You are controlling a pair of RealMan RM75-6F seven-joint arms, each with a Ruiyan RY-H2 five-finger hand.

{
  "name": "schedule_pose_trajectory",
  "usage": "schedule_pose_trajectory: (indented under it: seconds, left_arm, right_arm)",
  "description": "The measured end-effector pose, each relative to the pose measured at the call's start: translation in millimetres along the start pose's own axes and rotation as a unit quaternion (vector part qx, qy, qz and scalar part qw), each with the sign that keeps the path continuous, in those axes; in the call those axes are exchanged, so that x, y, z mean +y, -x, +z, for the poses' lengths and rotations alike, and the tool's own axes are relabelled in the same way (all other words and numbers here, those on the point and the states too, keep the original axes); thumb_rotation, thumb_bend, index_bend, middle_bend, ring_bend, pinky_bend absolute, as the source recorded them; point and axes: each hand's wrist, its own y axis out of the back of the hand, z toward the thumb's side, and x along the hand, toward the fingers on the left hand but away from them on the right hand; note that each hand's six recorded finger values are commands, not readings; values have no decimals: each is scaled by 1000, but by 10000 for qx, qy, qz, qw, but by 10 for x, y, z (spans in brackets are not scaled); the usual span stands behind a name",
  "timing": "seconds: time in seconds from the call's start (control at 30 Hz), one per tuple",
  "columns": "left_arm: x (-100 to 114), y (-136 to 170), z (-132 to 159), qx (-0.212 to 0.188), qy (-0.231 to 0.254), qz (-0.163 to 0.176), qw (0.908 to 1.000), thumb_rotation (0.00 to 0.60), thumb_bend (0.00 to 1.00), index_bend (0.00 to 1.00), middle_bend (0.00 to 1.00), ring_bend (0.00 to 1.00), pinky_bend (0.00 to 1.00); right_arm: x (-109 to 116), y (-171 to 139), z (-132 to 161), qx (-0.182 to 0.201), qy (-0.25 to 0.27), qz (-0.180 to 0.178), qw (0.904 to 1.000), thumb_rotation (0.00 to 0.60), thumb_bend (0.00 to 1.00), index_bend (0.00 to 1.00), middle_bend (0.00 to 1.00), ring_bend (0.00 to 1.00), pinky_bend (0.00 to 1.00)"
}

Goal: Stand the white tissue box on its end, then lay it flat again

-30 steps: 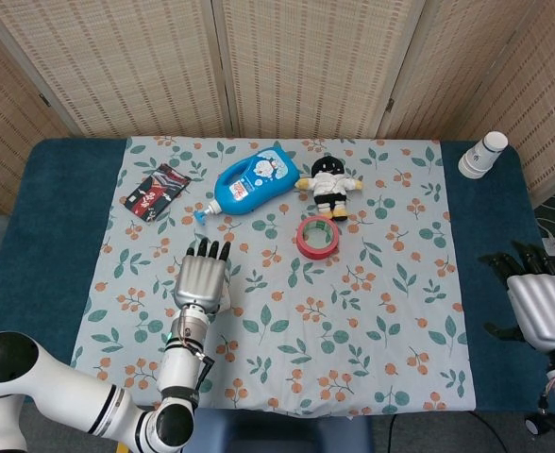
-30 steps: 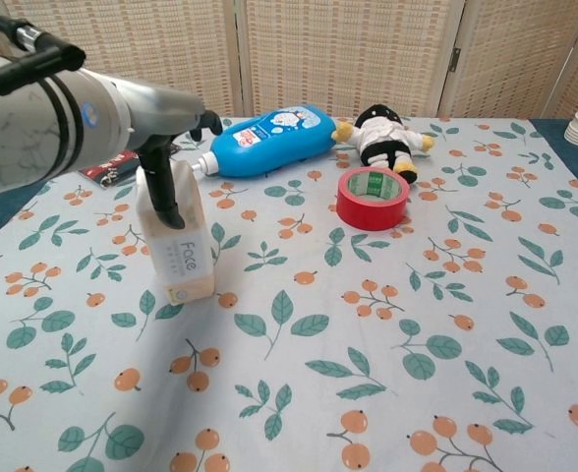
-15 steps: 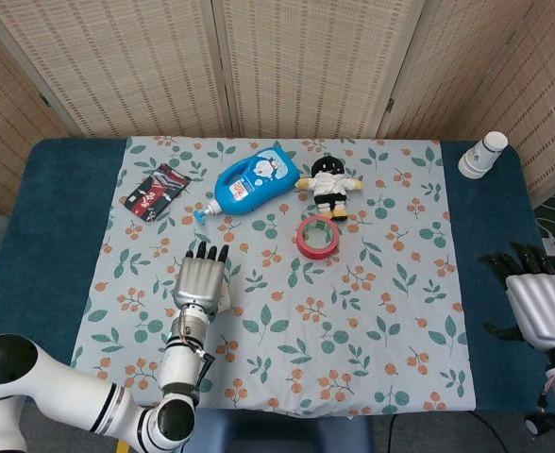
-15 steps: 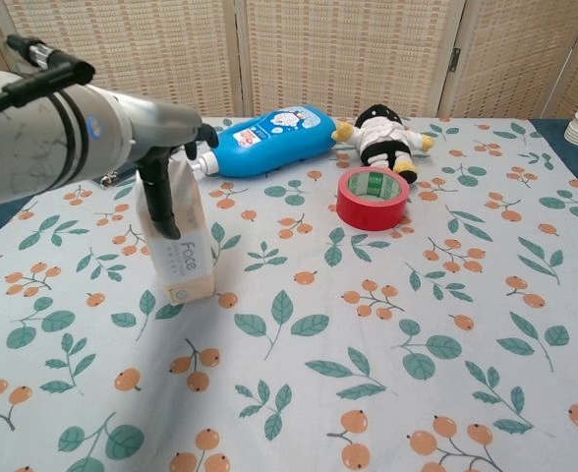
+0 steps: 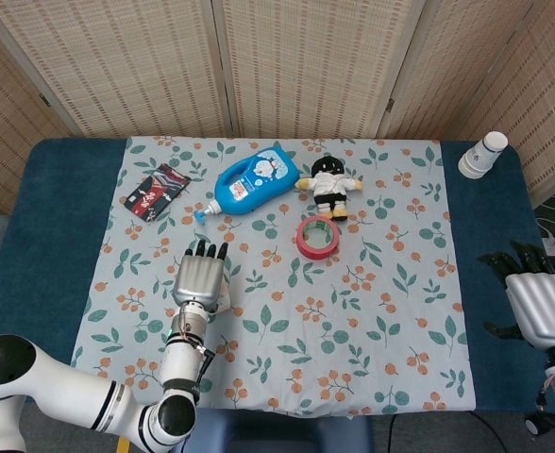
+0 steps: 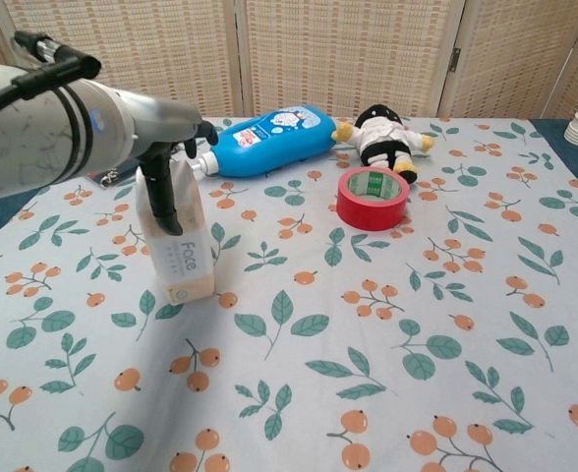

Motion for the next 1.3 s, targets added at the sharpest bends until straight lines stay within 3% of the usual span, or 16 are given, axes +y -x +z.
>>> schedule_pose_trajectory:
  seconds: [0.27, 0.9, 1.1, 1.3]
  left_arm:
    - [-61, -44, -46, 114, -141, -59, 9998, 600, 163, 31, 185, 18, 201]
    - [19, -32, -61, 42, -90, 329, 9994, 600, 293, 412, 551, 235, 245]
    - [144, -9, -31, -208, 402, 713, 9964, 600, 294, 434, 576, 268, 259]
    - [212, 11, -33, -640, 1501, 1015, 9814, 600, 291, 442, 590, 275, 251]
  right_arm:
    - [-16, -4, 14, 12, -3, 67, 10000, 600, 54, 202, 180, 0, 0]
    - [-27, 1, 15, 28, 19, 96, 9999, 600, 54, 202, 179, 0, 0]
    - [-34, 7, 18, 34, 16, 107, 9999, 600, 54, 202, 180, 0, 0]
    - [-48, 17, 16, 26, 1, 126, 9999, 600, 53, 202, 180, 0, 0]
